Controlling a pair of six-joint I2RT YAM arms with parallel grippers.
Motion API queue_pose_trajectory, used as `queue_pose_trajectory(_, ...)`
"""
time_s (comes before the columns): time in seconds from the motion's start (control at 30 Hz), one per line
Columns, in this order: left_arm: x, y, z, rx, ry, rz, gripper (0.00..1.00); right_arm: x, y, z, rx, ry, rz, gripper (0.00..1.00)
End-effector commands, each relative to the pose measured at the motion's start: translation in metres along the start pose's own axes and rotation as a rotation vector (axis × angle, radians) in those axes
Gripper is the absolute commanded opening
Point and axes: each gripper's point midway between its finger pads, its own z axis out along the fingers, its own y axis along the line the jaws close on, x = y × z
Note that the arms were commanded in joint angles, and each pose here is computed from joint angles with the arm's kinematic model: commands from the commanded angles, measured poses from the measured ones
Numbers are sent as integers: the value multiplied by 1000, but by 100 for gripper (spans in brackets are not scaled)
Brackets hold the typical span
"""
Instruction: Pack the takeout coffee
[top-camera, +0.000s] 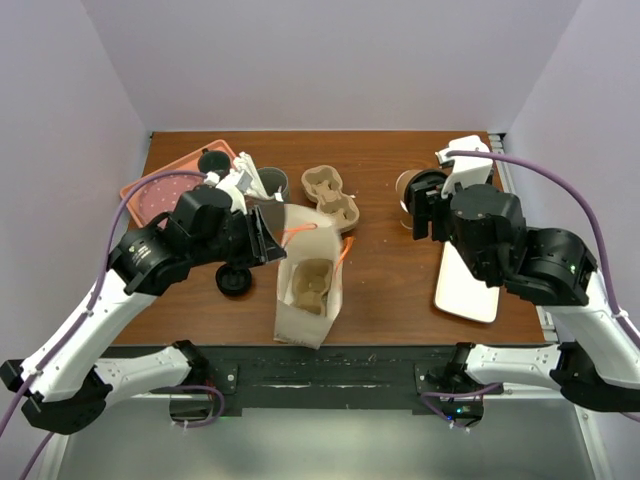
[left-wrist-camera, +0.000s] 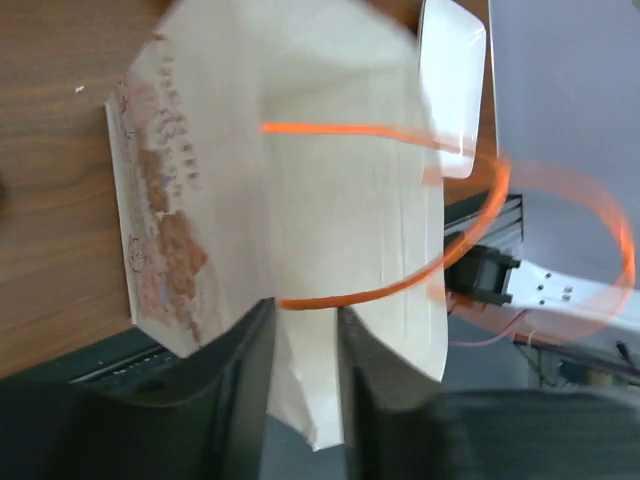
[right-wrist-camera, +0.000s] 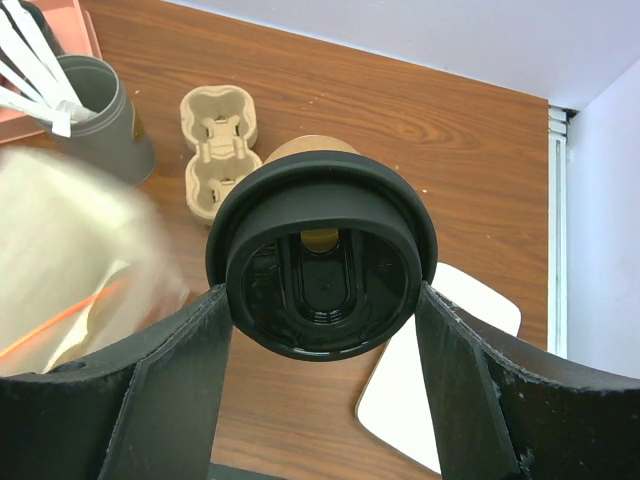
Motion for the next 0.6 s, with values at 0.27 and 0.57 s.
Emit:
queue_pose_trajectory(0.27,-57,-34,-31,76,-168,381,66,-14,-1,-6,-17,-46,86,15)
queue_pose_trajectory(0.57,-123,-64,-18,64,-348,868,73,-18,-11,-14,-14,-59,70,15)
